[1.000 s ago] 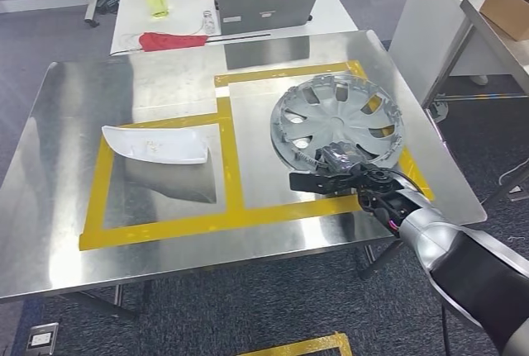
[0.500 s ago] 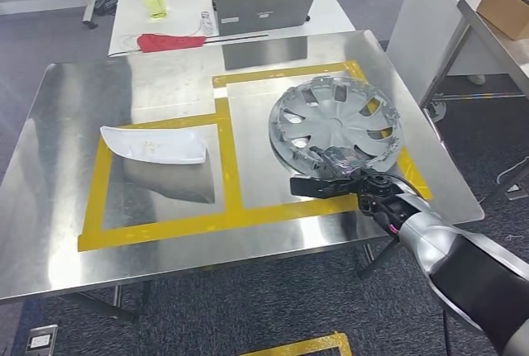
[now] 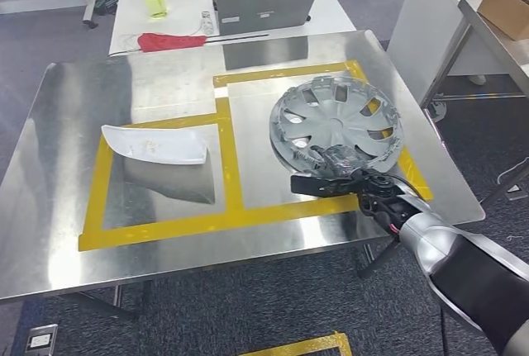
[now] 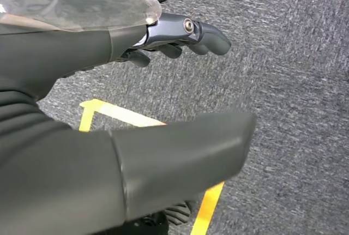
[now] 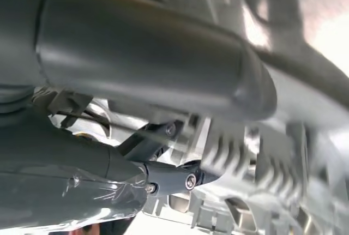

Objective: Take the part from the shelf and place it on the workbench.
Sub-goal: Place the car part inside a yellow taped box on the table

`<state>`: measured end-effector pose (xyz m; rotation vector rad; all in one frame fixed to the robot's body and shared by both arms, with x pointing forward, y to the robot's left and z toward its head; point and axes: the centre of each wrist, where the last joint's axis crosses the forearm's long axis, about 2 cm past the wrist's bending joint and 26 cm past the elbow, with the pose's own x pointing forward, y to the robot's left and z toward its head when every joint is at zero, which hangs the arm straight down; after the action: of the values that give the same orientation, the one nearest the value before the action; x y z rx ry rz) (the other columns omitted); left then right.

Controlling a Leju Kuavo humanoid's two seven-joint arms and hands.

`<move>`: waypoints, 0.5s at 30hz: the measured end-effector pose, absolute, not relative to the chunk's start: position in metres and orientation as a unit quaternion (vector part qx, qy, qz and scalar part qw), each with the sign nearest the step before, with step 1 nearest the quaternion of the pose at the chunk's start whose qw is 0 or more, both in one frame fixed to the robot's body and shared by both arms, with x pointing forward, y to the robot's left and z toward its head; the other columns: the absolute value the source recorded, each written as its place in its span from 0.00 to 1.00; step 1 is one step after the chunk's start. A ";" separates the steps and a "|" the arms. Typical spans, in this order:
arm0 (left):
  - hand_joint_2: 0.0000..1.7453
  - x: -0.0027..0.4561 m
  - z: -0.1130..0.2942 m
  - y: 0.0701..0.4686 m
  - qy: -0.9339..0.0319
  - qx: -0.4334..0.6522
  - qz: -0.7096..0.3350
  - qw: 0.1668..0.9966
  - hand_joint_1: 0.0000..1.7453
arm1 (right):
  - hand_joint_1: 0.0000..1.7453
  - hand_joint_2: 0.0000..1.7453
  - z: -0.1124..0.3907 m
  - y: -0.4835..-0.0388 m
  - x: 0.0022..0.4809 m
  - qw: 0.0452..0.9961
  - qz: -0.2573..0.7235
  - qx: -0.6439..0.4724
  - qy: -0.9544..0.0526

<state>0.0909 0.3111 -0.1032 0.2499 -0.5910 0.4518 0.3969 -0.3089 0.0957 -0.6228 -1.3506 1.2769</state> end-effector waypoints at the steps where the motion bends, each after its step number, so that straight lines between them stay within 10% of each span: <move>1: 0.00 0.091 -0.103 0.311 -0.288 0.122 0.220 0.924 0.00 | 0.00 0.00 0.096 -0.309 0.397 0.559 0.532 -0.263 -0.580; 15: 0.00 0.091 -0.103 0.311 -0.279 0.115 0.221 0.927 0.00 | 0.00 0.00 0.139 -0.291 0.417 0.622 0.358 -0.110 -0.688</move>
<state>0.0911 0.3113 -0.1032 0.2357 -0.5720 0.4524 0.4173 -0.2909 0.1391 -0.2536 -1.5802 0.8222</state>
